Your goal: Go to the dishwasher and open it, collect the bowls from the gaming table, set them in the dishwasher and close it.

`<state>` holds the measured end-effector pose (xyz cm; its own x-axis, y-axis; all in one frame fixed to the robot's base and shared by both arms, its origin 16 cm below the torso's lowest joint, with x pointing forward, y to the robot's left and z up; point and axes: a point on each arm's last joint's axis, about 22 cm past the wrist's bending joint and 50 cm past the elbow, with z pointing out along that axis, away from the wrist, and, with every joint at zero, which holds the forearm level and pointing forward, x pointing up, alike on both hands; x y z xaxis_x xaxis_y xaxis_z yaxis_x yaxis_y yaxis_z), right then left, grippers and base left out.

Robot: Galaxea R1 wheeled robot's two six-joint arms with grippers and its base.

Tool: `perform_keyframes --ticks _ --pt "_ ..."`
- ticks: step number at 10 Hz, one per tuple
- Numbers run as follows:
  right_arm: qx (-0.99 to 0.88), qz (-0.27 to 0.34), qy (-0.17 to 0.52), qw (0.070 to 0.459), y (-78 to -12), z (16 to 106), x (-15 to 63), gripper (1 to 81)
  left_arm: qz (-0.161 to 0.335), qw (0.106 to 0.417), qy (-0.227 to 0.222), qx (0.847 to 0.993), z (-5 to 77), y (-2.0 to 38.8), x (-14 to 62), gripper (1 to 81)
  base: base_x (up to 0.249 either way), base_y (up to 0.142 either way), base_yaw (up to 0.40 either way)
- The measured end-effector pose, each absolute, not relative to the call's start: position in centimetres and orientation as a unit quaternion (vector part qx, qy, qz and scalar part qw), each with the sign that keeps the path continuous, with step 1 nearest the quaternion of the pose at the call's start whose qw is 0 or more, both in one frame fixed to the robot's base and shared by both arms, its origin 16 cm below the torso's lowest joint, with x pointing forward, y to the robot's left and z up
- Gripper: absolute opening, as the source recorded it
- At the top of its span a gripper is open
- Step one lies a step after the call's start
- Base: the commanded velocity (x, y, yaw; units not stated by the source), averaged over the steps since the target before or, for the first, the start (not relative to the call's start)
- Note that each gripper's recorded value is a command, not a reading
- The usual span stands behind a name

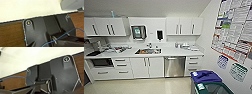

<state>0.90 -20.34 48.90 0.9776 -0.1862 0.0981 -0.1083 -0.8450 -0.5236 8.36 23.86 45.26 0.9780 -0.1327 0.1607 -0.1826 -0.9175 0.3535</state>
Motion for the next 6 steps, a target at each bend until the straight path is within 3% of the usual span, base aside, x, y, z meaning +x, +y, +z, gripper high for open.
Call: perform_keyframes --ticks 6 --pt "-0.957 -0.074 0.077 0.268 -20.29 48.95 1.11 81.1 0.067 0.186 -0.081 0.977 45.26 23.89 8.39 81.1 0.114 0.000 0.000"
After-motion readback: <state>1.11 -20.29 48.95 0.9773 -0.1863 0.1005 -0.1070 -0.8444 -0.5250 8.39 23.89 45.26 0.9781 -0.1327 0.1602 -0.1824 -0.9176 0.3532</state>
